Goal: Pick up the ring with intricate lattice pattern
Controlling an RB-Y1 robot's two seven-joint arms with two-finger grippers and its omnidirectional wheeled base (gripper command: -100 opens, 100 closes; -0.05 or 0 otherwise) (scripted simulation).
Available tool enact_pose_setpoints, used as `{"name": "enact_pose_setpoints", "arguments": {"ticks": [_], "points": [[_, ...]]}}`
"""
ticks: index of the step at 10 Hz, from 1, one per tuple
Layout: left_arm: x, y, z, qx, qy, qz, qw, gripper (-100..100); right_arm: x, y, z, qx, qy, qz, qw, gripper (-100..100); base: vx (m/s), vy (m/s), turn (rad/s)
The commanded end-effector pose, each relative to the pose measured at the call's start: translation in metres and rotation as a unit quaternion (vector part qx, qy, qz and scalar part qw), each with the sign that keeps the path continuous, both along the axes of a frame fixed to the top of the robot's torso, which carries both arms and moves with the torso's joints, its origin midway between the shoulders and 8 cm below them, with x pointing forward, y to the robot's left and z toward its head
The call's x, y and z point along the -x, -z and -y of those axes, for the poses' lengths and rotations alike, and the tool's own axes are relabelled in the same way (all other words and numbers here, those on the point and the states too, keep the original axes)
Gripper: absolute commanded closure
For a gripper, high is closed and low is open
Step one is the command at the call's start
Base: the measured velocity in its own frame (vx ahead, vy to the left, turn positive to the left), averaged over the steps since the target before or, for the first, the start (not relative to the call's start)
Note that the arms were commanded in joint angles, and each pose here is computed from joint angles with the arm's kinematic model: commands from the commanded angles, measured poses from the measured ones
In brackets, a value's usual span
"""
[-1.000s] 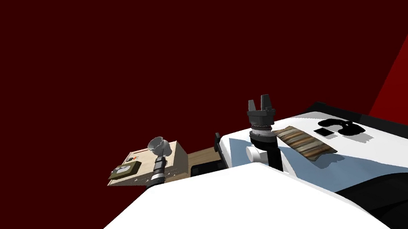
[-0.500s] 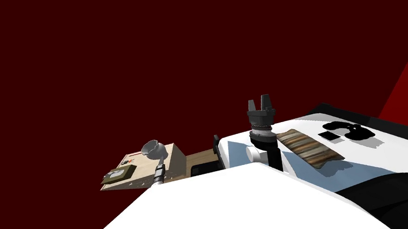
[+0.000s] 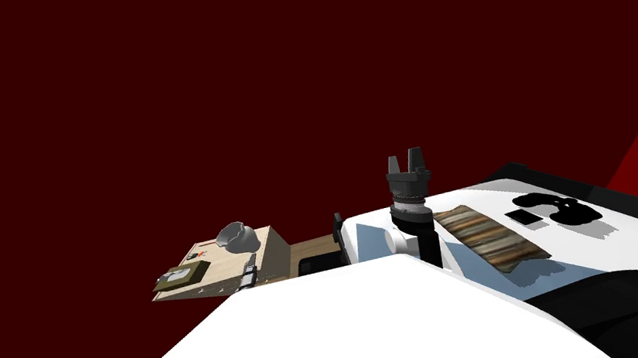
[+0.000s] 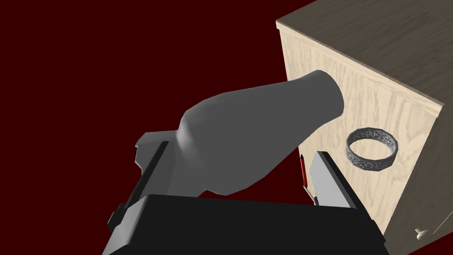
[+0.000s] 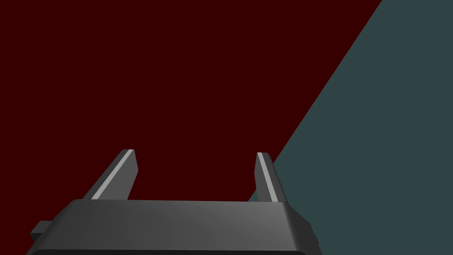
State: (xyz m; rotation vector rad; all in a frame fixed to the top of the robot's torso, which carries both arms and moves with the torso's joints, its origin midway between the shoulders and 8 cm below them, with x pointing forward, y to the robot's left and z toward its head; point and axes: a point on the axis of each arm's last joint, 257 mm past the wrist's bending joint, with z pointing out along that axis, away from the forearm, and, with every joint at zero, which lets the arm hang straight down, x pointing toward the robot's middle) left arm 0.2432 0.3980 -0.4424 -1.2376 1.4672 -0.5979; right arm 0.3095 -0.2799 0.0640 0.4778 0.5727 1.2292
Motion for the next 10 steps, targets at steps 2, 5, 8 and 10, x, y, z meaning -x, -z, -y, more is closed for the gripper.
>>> {"name": "enact_pose_setpoints", "arguments": {"ticks": [2,5,8,10], "points": [[0.022,0.026,-0.009,-0.02,0.0,-0.038,0.9991,-100,0.0,0.0,0.0,0.0,0.0,0.0,1.0,0,0.056,-0.01,0.043],[0.048,0.052,-0.019,-0.039,0.001,-0.079,0.9962,-100,0.0,0.0,0.0,0.0,0.0,0.0,1.0,0,0.055,0.002,0.029],[0.065,0.068,-0.024,-0.046,0.002,-0.104,0.9935,-100,0.0,0.0,0.0,0.0,0.0,0.0,1.0,0,0.038,0.018,0.02],[0.075,0.077,-0.029,-0.055,0.005,-0.121,0.9912,-100,0.0,0.0,0.0,0.0,0.0,0.0,1.0,0,0.034,0.021,0.021]]}}
